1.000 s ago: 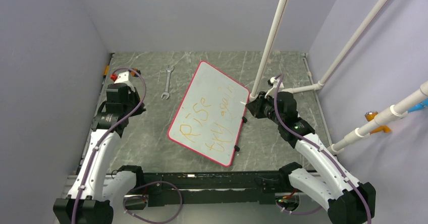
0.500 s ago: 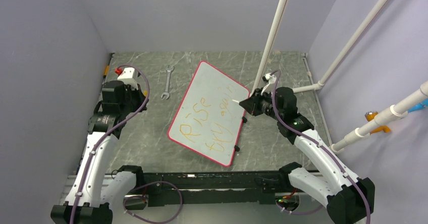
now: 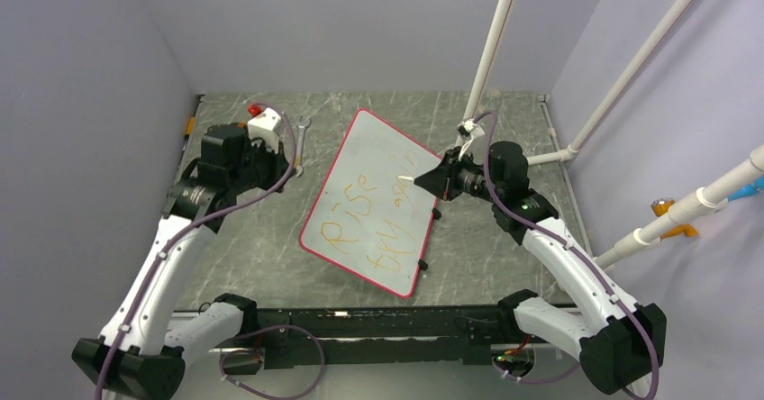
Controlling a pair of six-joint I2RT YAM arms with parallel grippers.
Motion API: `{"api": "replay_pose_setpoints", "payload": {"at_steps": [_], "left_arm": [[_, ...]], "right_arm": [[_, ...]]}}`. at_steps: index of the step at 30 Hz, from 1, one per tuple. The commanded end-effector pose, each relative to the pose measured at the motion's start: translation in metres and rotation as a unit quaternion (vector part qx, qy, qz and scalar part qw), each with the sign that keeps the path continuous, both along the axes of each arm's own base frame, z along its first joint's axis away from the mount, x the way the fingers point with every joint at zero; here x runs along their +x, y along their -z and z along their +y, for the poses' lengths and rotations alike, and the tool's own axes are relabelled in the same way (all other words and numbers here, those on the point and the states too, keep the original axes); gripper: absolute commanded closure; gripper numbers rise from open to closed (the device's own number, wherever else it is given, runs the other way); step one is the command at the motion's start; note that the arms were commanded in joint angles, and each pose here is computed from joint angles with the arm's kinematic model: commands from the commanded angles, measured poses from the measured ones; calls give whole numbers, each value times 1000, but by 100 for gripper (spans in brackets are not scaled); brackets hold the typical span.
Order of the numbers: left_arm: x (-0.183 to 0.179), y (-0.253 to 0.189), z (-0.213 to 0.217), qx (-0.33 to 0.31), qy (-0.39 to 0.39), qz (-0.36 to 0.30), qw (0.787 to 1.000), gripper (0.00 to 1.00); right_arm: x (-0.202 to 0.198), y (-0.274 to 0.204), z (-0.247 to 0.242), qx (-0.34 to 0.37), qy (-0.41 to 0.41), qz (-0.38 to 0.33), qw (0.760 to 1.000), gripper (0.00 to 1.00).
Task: Write a sentence on the whiteboard
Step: Insert the whiteboard marker without the cap into the pen cap.
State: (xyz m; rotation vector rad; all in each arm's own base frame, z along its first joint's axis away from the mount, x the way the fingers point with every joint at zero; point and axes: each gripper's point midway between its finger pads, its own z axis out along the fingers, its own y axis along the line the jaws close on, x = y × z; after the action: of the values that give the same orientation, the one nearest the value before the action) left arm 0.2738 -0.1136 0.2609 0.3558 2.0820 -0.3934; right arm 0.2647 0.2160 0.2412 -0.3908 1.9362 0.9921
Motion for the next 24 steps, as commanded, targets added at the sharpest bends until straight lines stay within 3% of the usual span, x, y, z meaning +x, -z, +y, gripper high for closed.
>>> {"api": "replay_pose_setpoints", "payload": {"at_steps": [1,15,24], "left_arm": [[-1,-30,-31,2,114,-24,993,100],[-5,-46,-92,-19,270,-45,962,100],[-30,-37,-132,-16,418,-25,908,100]], "right_arm": [[-13,-40,17,38,-70,-51,995,100],[-48,-59,29,64,-171,-78,980,100],[-67,-77,32,80,-217,-107,967,100]]}}
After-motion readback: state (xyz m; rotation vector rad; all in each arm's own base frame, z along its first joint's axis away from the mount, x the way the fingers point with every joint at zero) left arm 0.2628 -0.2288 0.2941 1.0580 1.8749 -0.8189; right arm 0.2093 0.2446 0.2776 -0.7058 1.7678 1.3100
